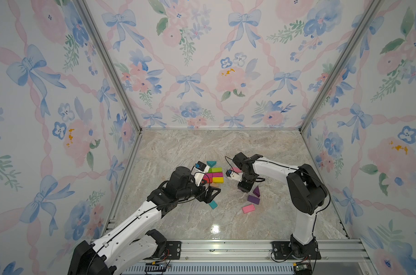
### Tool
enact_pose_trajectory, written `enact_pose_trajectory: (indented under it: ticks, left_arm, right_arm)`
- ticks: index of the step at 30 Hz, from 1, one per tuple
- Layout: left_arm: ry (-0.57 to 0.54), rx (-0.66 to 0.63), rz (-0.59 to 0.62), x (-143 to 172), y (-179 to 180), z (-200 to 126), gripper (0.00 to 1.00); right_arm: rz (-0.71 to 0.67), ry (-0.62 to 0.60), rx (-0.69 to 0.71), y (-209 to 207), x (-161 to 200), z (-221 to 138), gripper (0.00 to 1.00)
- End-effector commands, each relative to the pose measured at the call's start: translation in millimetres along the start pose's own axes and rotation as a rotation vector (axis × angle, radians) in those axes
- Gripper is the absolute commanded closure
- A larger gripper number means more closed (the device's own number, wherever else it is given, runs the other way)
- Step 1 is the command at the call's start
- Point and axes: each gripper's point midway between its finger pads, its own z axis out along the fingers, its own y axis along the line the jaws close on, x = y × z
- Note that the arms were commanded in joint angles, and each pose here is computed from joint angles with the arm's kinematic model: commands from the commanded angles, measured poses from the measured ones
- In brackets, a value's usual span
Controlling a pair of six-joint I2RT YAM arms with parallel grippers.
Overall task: Assemble a piece of candy with building blocks
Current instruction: Move the building block to the center of the board.
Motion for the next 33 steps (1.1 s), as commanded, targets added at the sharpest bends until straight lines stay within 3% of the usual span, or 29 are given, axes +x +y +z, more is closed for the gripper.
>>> enact_pose_trajectory:
  ticks: [1,14,19,23,29,33]
  left_arm:
    - [-0.024,0.029,-0.013,-2.9,-6.9,-0.6,0.02]
    - [-0.057,0.025,-0.028,-5.6,-7.4,-5.4,0.02]
    - [-0.059,0.029,-0.028,-4.7,-7.8,-6.0,0.02]
    - [-0.066,0.040,-0.025,-7.4,-10.8,-8.1,0.02]
    - [-0.079,0.061,-0.023,-3.4,-15.3,-14.7,0.02]
    - [-0.058,0.086,-0.021,0.8,-19.7,-11.3,0.02]
  right_arm:
    - [-0.059,0.016,0.013,-3.4,-11.0,3.6,0.68]
    - [-0.153,0.008,0.052,-24.2,-44.6,10.2,0.66]
    - [-0.147,0.010,0.076,-26.2,-45.9,9.4,0.52]
    - [-0.124,-0.045,0.102,-20.9,-48.4,-13.9,0.40]
    - [-0.021,-0.120,0.107,0.9,-20.8,-59.3,0.35]
    - [0.018,-0.049,0.084,18.1,17.2,-58.3,0.35]
